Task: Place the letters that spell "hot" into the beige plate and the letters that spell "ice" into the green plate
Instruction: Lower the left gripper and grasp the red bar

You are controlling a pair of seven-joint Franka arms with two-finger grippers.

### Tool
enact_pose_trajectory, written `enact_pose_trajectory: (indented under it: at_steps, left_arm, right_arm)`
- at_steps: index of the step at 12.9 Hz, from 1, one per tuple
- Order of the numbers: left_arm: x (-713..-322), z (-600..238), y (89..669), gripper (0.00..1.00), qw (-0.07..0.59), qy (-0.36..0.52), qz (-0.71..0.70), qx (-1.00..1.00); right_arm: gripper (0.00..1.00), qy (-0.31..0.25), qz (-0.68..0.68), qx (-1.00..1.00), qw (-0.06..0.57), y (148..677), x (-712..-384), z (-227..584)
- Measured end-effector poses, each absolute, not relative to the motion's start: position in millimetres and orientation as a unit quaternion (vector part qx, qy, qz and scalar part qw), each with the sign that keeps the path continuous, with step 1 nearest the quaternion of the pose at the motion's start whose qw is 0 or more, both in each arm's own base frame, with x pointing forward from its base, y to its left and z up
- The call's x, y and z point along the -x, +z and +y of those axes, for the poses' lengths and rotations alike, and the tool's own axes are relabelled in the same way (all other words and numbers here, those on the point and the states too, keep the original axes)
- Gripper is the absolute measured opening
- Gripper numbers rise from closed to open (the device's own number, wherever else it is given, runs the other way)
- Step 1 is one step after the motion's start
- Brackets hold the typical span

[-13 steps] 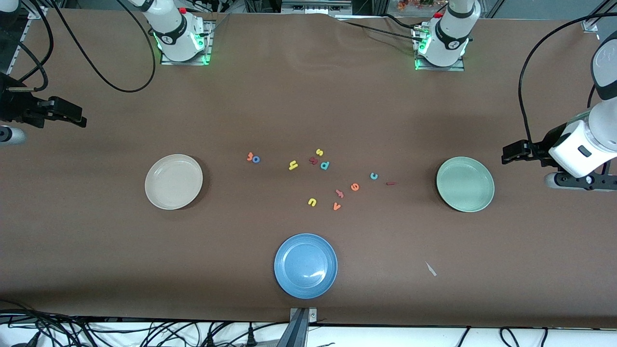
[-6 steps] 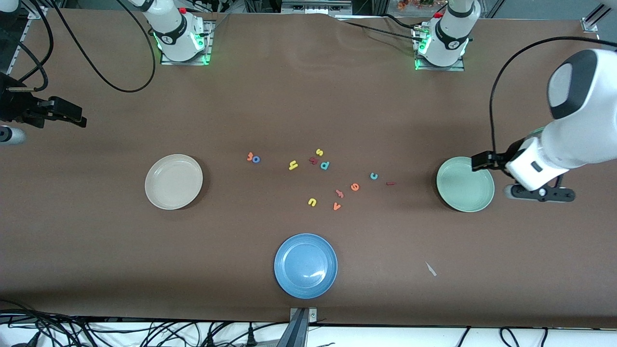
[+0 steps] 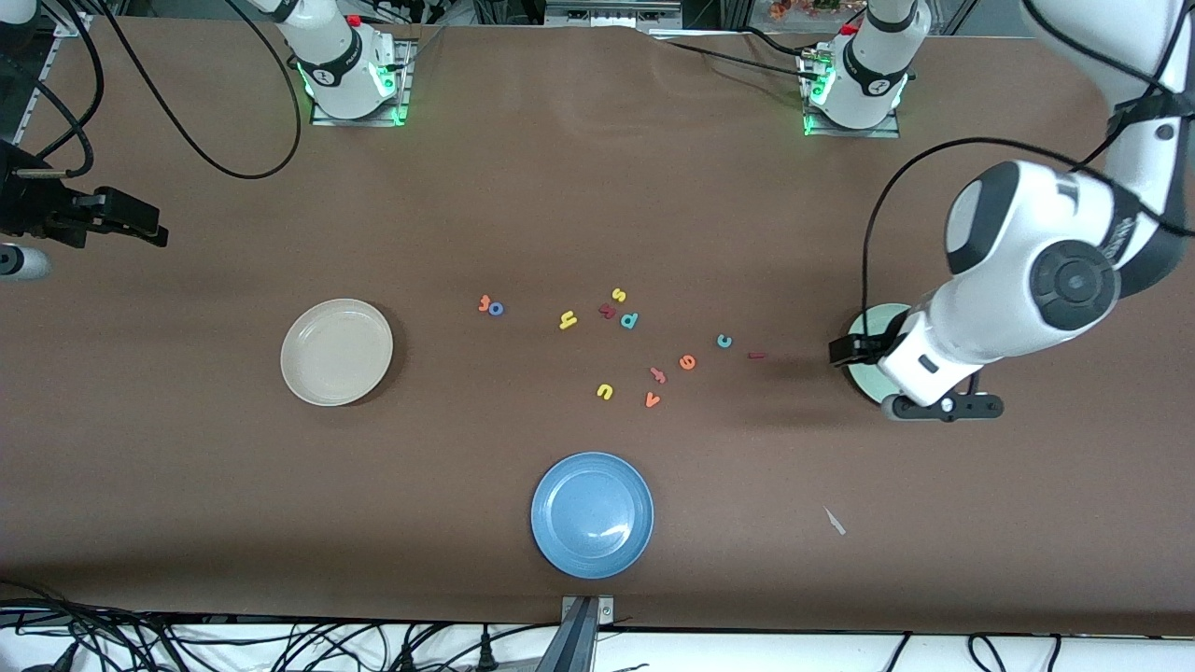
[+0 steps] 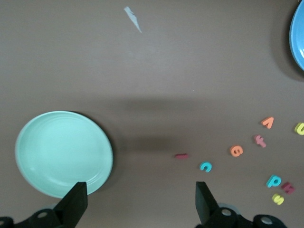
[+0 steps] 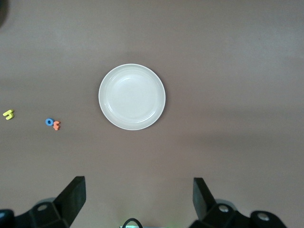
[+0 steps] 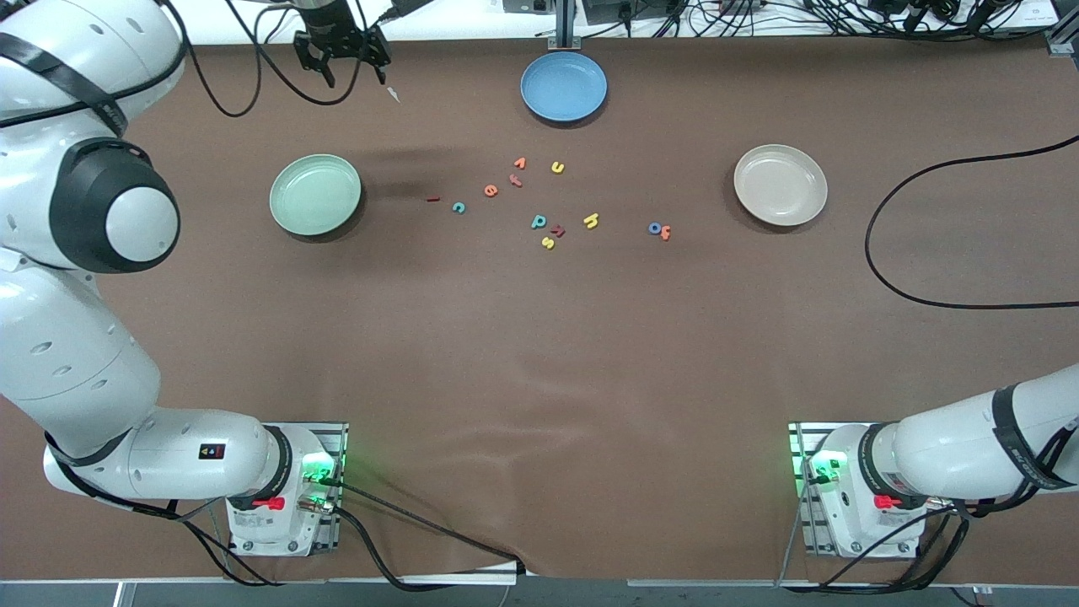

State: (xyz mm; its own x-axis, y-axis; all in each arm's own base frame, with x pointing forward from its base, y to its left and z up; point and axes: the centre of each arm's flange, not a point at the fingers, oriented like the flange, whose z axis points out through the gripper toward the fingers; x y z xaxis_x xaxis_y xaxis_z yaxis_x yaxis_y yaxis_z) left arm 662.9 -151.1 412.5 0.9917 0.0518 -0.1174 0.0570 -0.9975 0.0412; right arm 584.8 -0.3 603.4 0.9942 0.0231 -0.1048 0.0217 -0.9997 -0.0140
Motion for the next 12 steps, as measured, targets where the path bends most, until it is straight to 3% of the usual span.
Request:
enact_pose_trajectory:
  at_steps: [8, 12]
  left_arm:
    - [-648, -221, 256, 0.93, 0.021, -0.103, 0.102, -0.989]
    - [-625, -220, 215, 0.93, 0.02, -0.108, 0.105, -0.988]
  right_arm:
    - [1.0, 0.053, -0.011, 0.999, 0.006, 603, -585, -1]
    - [1.0, 0.052, -0.011, 0.999, 0.006, 603, -585, 0]
